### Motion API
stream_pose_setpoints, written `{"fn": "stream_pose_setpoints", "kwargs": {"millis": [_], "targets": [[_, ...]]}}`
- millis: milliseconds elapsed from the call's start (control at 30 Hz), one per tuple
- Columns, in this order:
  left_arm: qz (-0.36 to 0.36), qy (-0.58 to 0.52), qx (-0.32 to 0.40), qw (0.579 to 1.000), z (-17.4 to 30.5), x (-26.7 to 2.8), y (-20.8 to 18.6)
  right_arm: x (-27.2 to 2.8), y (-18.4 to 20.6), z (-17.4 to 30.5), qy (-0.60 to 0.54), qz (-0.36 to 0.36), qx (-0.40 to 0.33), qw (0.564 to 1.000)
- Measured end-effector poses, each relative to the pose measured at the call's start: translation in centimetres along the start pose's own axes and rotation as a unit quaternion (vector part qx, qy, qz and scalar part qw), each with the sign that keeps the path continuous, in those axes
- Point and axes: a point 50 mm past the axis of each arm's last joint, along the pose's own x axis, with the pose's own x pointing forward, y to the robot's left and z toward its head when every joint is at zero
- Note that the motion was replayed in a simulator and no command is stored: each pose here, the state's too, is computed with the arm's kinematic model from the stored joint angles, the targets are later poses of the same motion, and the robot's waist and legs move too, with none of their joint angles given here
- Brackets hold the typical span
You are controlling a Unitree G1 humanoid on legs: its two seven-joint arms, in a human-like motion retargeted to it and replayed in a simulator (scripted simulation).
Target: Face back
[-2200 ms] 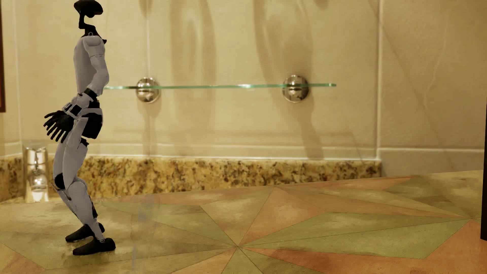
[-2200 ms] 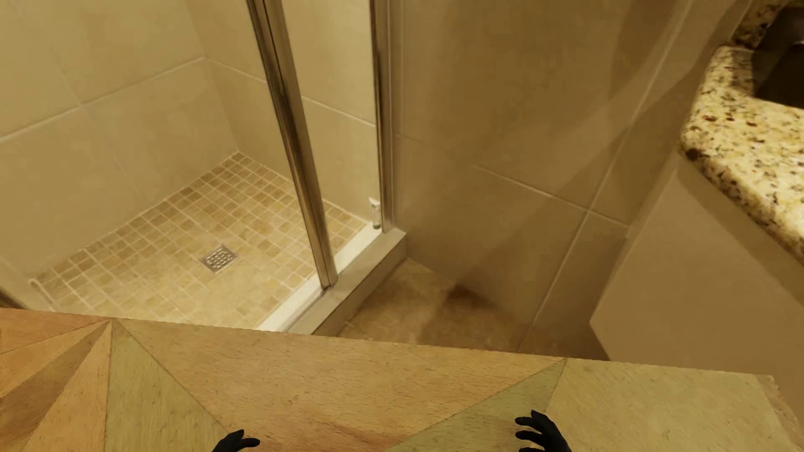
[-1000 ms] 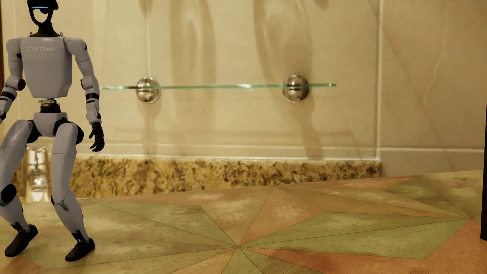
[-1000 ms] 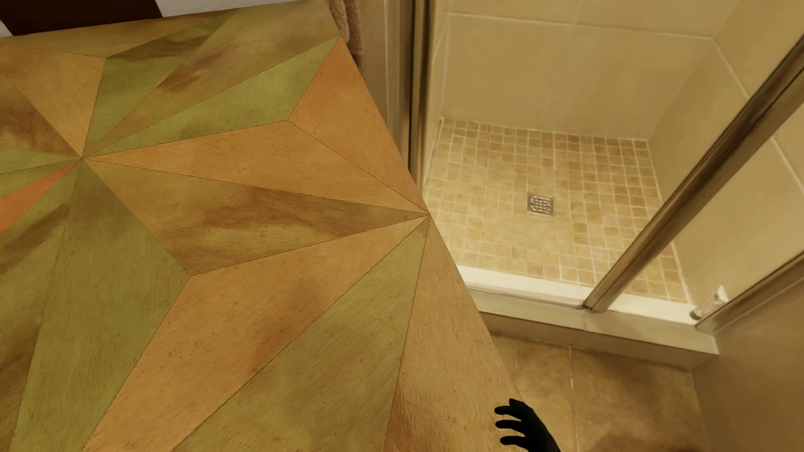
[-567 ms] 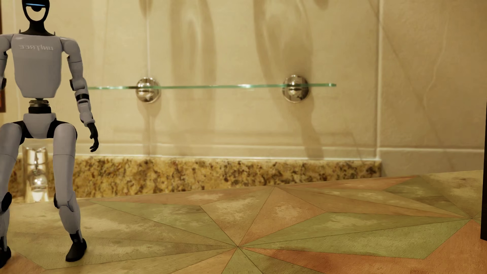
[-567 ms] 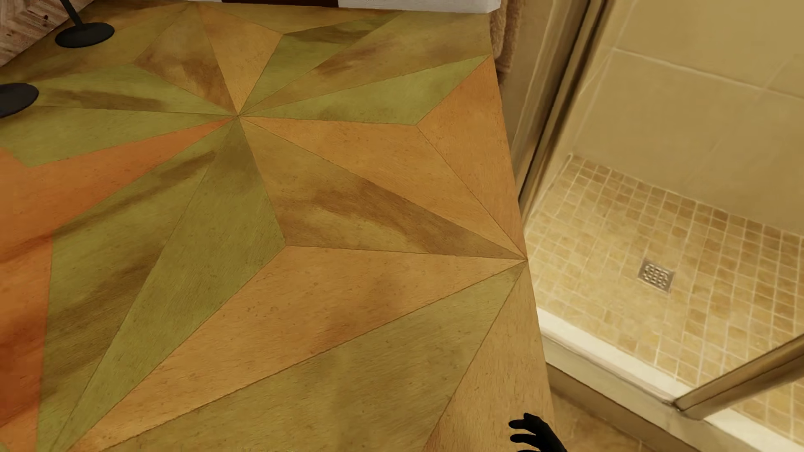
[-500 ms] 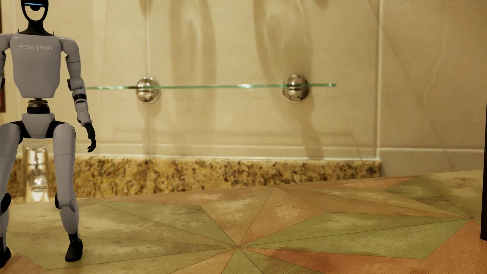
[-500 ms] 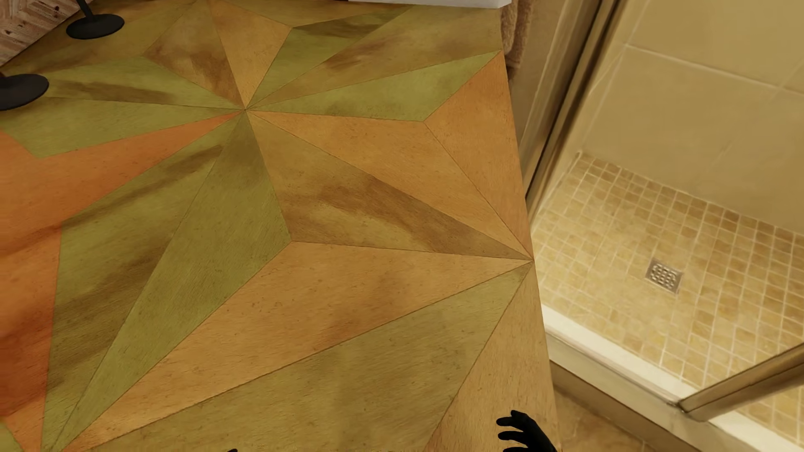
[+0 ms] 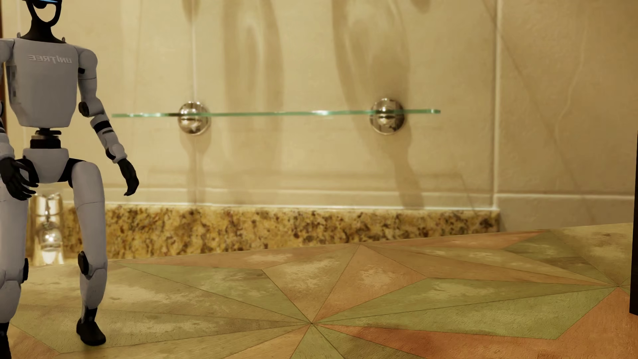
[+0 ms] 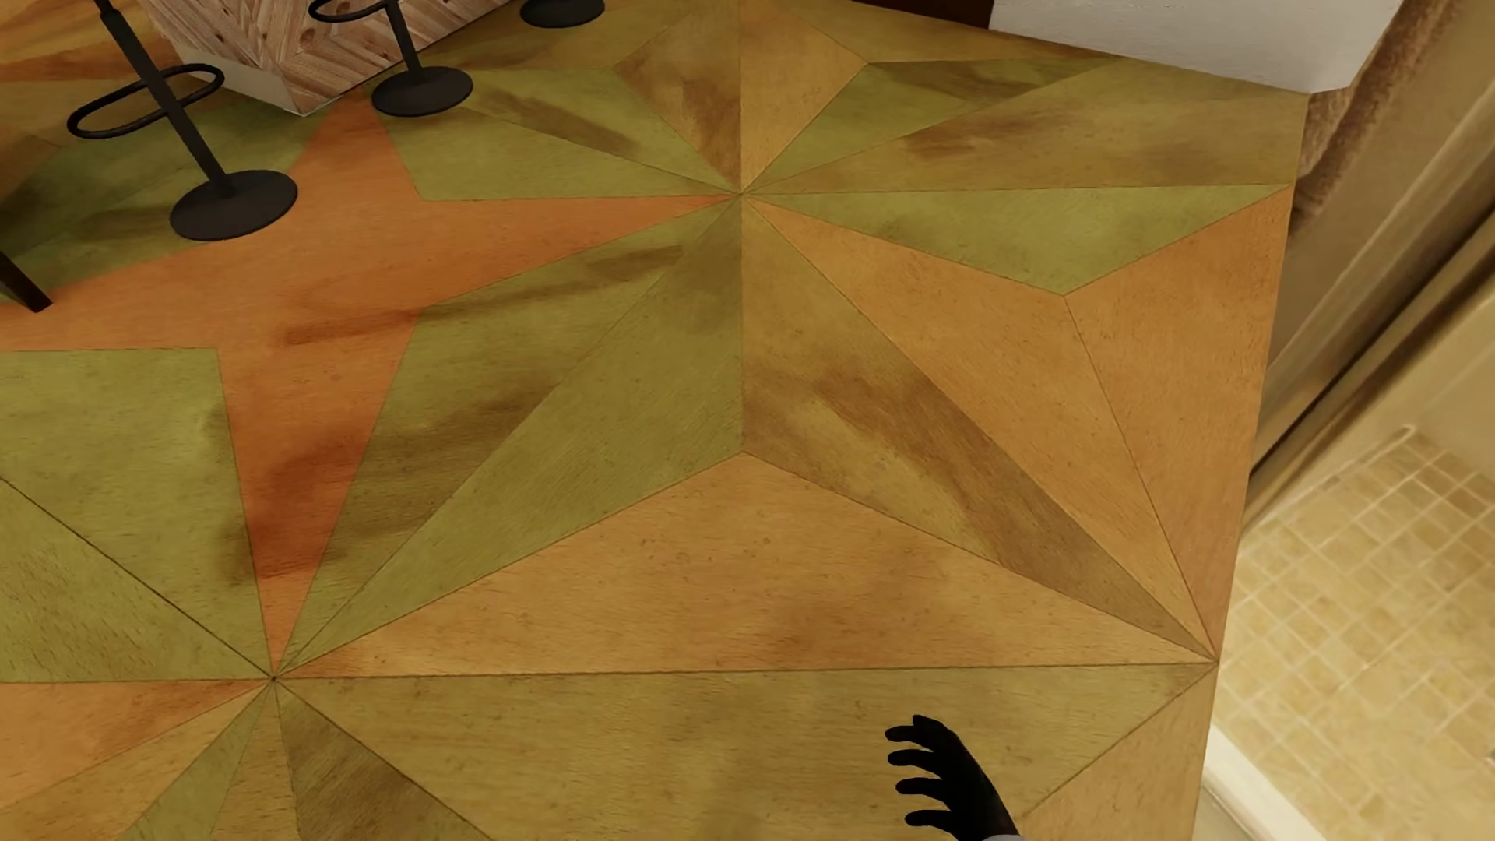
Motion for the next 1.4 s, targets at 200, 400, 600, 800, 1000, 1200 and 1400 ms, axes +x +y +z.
{"fn": "stream_pose_setpoints", "kwargs": {"millis": [200,400,600,800,1000,1200,1400], "targets": [[-0.009,-0.037,-0.002,0.999,3.2,-0.1,-3.2,-2.2,-3.2,-4.2,0.074,-0.014,-0.013,0.997],[0.009,-0.018,-0.006,1.0,0.2,-0.2,-0.2,-0.9,-1.3,-1.6,0.03,-0.02,0.012,0.999],[0.009,-0.016,-0.022,1.0,1.2,-0.2,-2.0,-0.9,-1.7,-2.5,0.072,-0.015,-0.003,0.997],[0.012,-0.027,0.008,1.0,2.1,-0.1,-2.3,-2.1,-3.7,-3.5,0.044,-0.039,0.001,0.998],[0.021,-0.022,-0.016,0.999,1.2,0.1,0.4,0.6,-0.3,1.5,-0.007,-0.02,0.015,1.0],[0.017,-0.023,-0.002,1.0,2.0,-0.2,-2.5,-1.5,-3.4,-3.2,0.077,-0.025,-0.021,0.997],[0.021,-0.009,0.007,1.0,0.5,0.0,0.3,0.1,-0.6,0.4,-0.007,-0.006,0.005,1.0]]}}
